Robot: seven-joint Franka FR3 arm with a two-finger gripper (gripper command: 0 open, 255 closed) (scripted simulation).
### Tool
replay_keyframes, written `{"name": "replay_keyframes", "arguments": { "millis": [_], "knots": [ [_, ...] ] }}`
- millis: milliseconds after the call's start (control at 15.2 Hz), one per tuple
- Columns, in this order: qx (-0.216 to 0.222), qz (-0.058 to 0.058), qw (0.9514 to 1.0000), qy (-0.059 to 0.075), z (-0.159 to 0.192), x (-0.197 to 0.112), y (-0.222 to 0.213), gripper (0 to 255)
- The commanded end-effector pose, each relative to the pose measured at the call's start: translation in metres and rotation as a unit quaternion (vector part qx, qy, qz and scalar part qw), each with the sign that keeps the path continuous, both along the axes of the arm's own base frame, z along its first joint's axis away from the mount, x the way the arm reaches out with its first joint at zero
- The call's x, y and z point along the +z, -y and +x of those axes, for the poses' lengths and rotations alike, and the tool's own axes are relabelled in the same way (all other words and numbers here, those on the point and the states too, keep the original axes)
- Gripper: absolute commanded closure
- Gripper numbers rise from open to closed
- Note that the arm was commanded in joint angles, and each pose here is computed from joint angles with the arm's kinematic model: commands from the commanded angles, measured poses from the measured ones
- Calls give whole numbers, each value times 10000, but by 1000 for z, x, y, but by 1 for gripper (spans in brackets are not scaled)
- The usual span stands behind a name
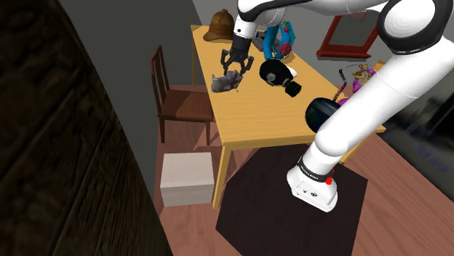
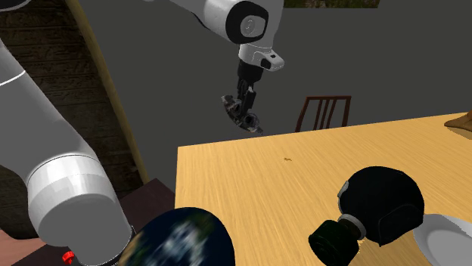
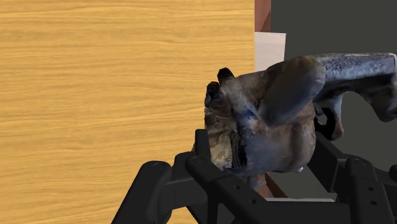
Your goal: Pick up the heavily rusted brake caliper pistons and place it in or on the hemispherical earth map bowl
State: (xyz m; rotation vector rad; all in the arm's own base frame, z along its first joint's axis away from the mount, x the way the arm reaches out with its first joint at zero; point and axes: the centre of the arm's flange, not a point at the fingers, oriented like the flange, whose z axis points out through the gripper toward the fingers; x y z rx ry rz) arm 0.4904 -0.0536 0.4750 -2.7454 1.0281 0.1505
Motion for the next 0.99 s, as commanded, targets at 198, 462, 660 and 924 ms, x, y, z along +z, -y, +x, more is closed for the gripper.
{"name": "replay_keyframes", "arguments": {
  "millis": [198, 462, 660, 924],
  "knots": [
    [0, 0, 10000, 3, 0, 26, 0, 255],
    [0, 0, 10000, 3, 0, 48, 0, 255],
    [0, 0, 10000, 3, 0, 63, 0, 255],
    [0, 0, 10000, 3, 0, 85, 0, 255]
  ]
}}
